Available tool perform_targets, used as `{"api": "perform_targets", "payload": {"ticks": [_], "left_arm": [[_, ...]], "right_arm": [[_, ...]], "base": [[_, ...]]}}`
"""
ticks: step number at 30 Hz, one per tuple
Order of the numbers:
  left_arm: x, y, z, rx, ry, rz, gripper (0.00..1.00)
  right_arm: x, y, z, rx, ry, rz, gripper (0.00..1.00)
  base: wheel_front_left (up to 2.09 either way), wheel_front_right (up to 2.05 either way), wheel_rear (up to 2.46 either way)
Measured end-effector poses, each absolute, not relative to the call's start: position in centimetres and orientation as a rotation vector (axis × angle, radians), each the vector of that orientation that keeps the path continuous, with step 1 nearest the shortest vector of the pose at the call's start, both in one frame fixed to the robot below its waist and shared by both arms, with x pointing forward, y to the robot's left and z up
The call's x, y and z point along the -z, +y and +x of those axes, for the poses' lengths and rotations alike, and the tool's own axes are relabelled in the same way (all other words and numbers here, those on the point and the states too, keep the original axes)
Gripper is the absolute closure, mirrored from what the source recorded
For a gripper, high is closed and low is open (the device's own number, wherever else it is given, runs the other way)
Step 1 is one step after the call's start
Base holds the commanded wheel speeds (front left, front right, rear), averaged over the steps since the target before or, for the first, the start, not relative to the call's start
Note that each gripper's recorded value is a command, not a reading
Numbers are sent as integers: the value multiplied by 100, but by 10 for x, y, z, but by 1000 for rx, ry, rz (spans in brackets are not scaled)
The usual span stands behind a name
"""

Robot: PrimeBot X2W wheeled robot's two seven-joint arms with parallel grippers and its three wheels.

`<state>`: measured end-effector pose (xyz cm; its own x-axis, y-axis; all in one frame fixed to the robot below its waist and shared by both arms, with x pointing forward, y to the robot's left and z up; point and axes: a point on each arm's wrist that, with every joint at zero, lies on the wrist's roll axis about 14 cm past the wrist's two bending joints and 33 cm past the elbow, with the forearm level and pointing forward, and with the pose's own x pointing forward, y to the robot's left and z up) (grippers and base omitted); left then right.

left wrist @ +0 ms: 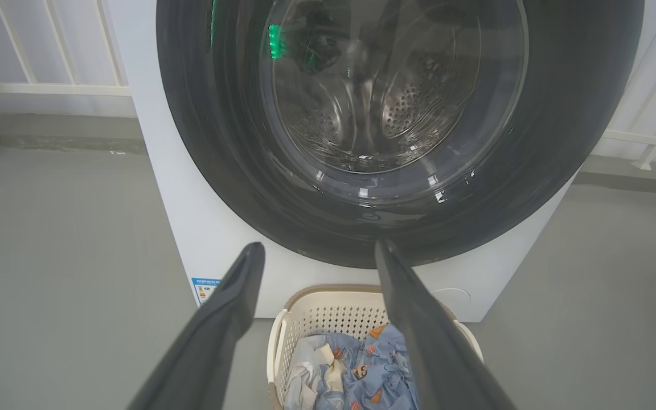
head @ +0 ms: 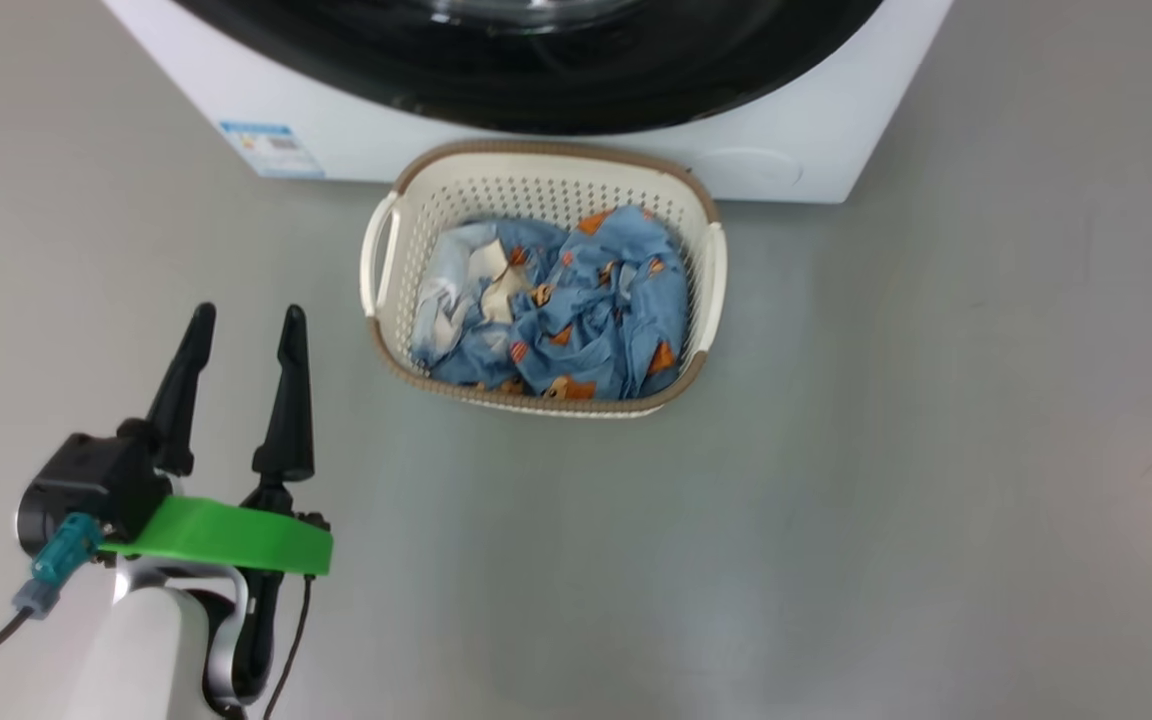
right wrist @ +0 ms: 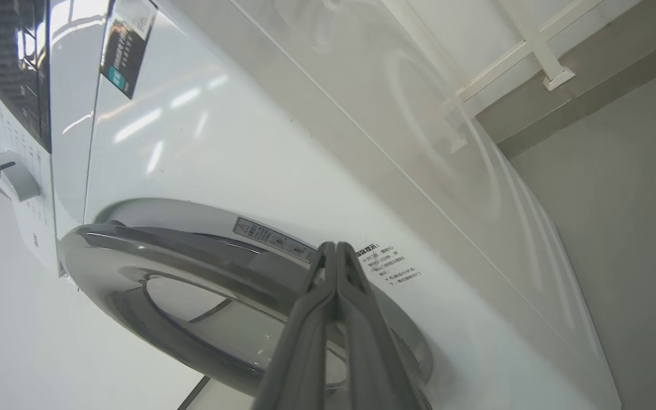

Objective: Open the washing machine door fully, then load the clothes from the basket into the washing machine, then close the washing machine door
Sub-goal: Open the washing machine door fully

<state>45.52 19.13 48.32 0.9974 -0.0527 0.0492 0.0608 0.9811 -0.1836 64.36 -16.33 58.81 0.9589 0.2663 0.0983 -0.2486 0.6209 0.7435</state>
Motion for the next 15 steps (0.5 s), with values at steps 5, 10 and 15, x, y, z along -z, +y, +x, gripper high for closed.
{"api": "perform_targets", "payload": {"ticks": [5, 10, 15], "left_arm": [[-488, 195, 460, 45, -70, -202, 0], [-487, 197, 466, 43, -79, -196, 0], [-477, 199, 469, 34, -57, -193, 0]], "right_arm": [[-582, -148, 660, -351, 80, 894, 100], [-575, -130, 675, -405, 134, 936, 100], [-567, -115, 686, -449, 183, 970, 100]], "base": [[0, 0, 0], [0, 0, 0], [0, 0, 0]]}}
